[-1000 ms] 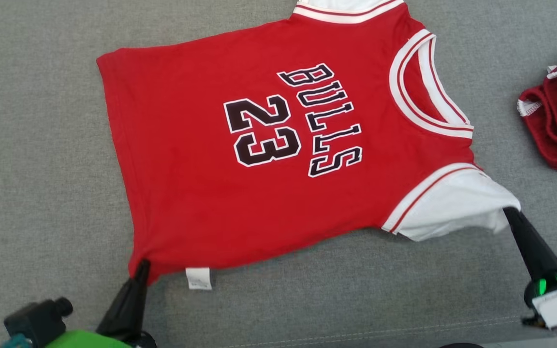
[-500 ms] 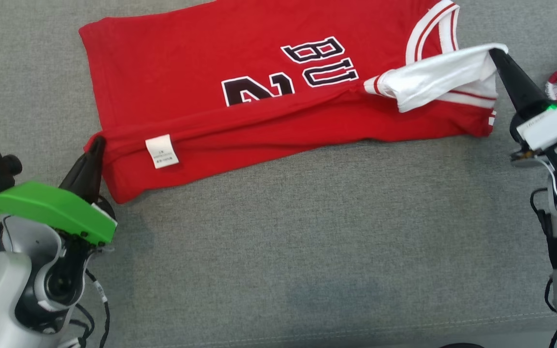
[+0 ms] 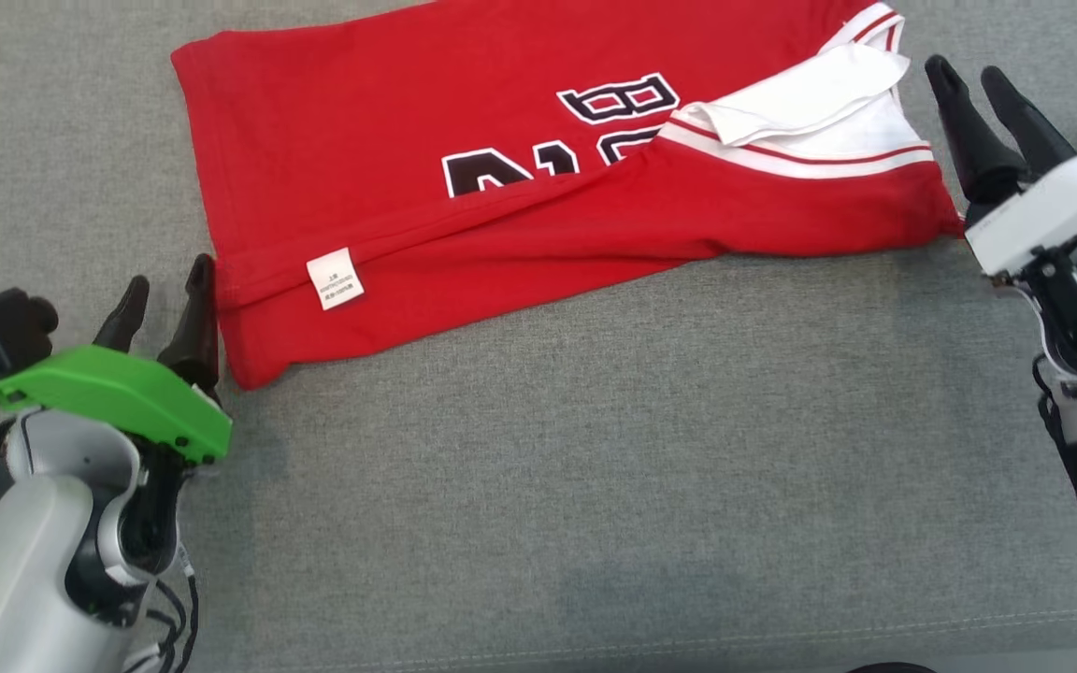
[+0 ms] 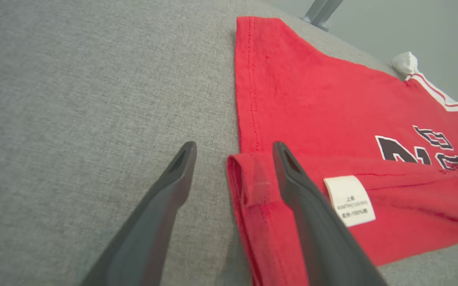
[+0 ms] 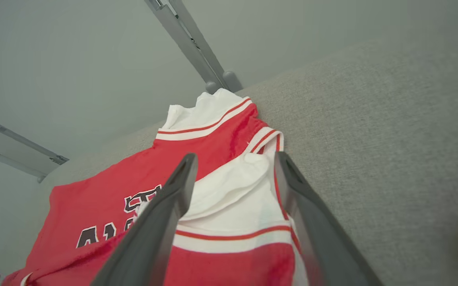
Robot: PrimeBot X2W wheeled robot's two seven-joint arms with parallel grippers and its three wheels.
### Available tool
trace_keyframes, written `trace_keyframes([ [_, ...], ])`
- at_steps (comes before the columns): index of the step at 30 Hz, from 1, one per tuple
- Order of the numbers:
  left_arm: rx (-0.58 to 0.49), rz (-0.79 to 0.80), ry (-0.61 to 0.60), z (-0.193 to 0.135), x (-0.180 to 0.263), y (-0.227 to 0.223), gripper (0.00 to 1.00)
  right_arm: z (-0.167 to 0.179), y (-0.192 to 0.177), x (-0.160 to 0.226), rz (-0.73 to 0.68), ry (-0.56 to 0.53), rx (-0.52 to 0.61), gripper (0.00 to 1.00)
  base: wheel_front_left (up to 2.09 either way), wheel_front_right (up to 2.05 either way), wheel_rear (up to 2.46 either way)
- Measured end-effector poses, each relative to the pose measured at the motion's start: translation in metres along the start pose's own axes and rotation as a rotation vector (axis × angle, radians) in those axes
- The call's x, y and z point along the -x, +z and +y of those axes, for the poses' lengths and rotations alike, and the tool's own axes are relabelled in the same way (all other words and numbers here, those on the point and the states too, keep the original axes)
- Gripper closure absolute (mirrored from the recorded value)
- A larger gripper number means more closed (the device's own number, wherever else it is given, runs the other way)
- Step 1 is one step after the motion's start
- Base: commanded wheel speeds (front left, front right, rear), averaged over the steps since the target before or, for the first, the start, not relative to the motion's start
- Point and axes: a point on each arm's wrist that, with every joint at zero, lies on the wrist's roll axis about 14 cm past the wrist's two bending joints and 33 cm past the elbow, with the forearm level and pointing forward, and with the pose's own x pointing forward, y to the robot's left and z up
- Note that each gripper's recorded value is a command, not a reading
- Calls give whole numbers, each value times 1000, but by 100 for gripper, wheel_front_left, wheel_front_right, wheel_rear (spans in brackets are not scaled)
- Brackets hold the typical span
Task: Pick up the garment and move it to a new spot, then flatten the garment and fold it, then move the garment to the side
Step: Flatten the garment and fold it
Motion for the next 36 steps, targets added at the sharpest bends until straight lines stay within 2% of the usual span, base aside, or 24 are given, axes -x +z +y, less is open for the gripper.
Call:
trace_keyframes([
  [2,-19,-27,-4,0,12,3,0,-1,4,15,-10,3,78,0,0,0,0],
  [6,11,-7,-40,-14,44,-12,0,-4,1,51,37,-3,255,0,0,0,0],
  [11,17,57,-45,-21,53,-33,0,-21,-12,79,136,-60,356,0,0,0,0],
  [14,35,88,-39,-20,48,-41,0,-26,-20,78,165,-82,339,0,0,0,0],
  [18,114,127,-50,-22,37,-48,0,-22,-37,63,226,-69,330,0,0,0,0],
  [25,33,201,-31,-7,19,-57,0,-36,-62,35,347,-92,380,0,0,0,0],
  [30,26,234,-39,-6,14,-62,0,-51,-80,25,447,-125,407,0,0,0,0],
  [31,23,240,-44,-6,14,-62,66,-52,-81,23,461,-125,410,0,0,0,0],
  [32,23,250,-62,-8,14,-64,100,-51,-87,23,488,-120,403,0,0,0,0],
  [33,20,272,-87,-12,15,-67,100,-48,-89,21,500,-109,390,58,0,0,0],
  [34,19,287,-102,-13,16,-68,100,-47,-89,21,509,-104,378,100,0,0,0],
  [36,20,300,-121,-15,19,-69,100,-44,-90,23,530,-89,362,100,0,0,0],
])
